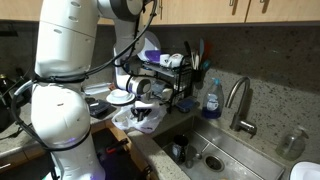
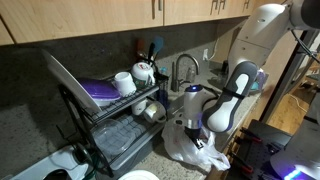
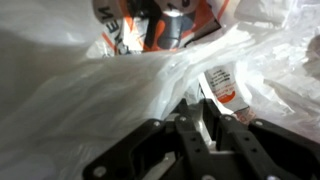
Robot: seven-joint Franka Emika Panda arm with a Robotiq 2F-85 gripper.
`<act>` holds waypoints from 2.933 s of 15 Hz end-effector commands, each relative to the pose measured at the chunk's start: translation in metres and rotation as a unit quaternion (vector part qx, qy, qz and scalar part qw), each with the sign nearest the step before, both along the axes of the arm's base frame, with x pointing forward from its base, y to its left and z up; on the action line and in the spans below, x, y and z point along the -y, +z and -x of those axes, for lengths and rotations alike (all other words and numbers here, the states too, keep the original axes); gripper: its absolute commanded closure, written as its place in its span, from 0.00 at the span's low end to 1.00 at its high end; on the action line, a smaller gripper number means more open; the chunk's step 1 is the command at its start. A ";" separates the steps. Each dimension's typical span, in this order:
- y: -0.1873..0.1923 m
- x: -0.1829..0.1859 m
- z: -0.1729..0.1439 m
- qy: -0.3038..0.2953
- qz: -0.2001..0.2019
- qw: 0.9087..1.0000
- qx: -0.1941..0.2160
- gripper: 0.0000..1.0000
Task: Take the white object out of the plastic bag and put it on the gray plate
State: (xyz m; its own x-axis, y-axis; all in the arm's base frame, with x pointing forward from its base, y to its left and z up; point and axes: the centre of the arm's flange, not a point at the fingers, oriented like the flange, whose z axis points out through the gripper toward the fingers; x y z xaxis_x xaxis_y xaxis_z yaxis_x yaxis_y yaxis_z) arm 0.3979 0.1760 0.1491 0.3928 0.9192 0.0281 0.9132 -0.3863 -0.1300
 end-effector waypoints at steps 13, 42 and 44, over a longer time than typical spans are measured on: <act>0.042 -0.001 0.011 -0.005 0.002 1.000 0.015 0.98; 0.008 0.007 0.013 0.017 -0.038 0.999 -0.015 0.65; 0.012 0.006 0.015 0.018 -0.036 0.999 -0.013 0.53</act>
State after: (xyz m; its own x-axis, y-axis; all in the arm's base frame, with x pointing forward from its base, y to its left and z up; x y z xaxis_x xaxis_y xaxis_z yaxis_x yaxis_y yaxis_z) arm 0.3865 0.1726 0.1504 0.3743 0.9247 0.0689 0.9139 -0.3552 -0.1967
